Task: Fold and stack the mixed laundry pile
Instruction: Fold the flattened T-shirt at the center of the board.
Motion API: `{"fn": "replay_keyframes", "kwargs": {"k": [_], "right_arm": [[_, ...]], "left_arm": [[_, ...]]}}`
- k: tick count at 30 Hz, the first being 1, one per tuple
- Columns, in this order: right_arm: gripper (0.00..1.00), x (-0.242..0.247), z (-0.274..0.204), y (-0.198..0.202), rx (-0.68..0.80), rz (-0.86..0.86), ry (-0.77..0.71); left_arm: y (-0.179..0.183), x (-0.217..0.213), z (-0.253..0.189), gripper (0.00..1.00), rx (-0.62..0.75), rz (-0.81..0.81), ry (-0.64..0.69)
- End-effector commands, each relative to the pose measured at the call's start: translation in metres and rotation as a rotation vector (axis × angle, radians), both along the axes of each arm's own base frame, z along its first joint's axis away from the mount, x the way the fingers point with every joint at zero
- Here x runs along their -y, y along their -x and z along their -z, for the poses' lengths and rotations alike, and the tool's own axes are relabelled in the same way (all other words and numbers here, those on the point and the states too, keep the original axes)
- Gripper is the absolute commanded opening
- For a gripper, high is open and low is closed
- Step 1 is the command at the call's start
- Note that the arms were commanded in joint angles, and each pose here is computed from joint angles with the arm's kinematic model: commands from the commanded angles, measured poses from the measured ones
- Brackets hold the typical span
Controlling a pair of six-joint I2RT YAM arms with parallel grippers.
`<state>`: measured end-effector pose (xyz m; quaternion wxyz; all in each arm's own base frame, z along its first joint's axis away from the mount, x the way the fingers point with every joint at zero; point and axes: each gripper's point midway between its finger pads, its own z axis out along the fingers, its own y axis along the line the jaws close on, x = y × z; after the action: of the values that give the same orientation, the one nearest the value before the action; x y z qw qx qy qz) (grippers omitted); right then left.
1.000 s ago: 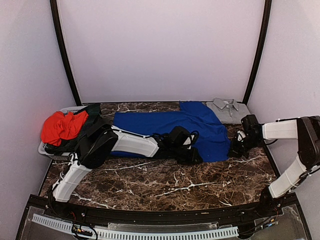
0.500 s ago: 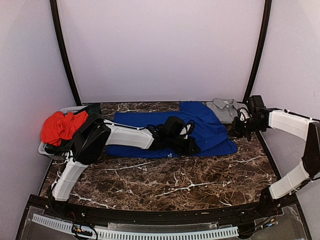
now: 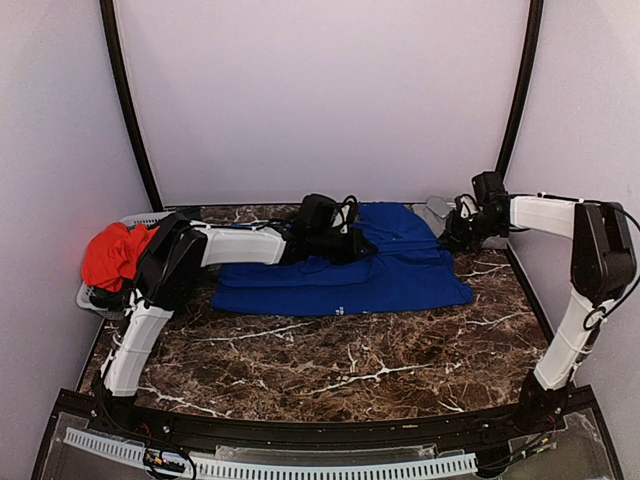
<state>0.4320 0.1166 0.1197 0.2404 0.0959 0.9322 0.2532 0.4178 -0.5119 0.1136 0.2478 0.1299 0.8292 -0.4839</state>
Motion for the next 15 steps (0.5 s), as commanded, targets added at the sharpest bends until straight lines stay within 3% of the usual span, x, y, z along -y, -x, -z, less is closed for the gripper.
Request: {"fn": "replay_keyframes", "kwargs": {"k": [1, 5, 8, 10, 13, 15], "right_arm": [[0.0, -0.006, -0.011, -0.036, 0.074, -0.01, -0.022], [0.0, -0.009, -0.011, -0.056, 0.088, -0.013, -0.031], [0.0, -0.008, -0.009, -0.068, 0.086, -0.009, -0.014], [0.0, -0.006, -0.007, -0.075, 0.08, -0.002, 0.003], [0.08, -0.004, -0.005, -0.079, 0.076, 0.0, 0.024], [0.21, 0.003, -0.009, -0.08, 0.083, 0.012, 0.053]], "left_arm": [[-0.019, 0.005, 0.0, 0.0, 0.045, 0.001, 0.009], [-0.035, 0.004, 0.003, 0.02, 0.044, -0.02, 0.013], [-0.043, -0.001, 0.012, 0.1, 0.024, -0.04, 0.007], [-0.045, -0.002, 0.018, 0.25, 0.004, -0.04, -0.002], [-0.049, -0.008, 0.02, 0.32, -0.005, -0.056, -0.017], [-0.055, -0.024, 0.016, 0.36, -0.013, -0.102, -0.035]]}}
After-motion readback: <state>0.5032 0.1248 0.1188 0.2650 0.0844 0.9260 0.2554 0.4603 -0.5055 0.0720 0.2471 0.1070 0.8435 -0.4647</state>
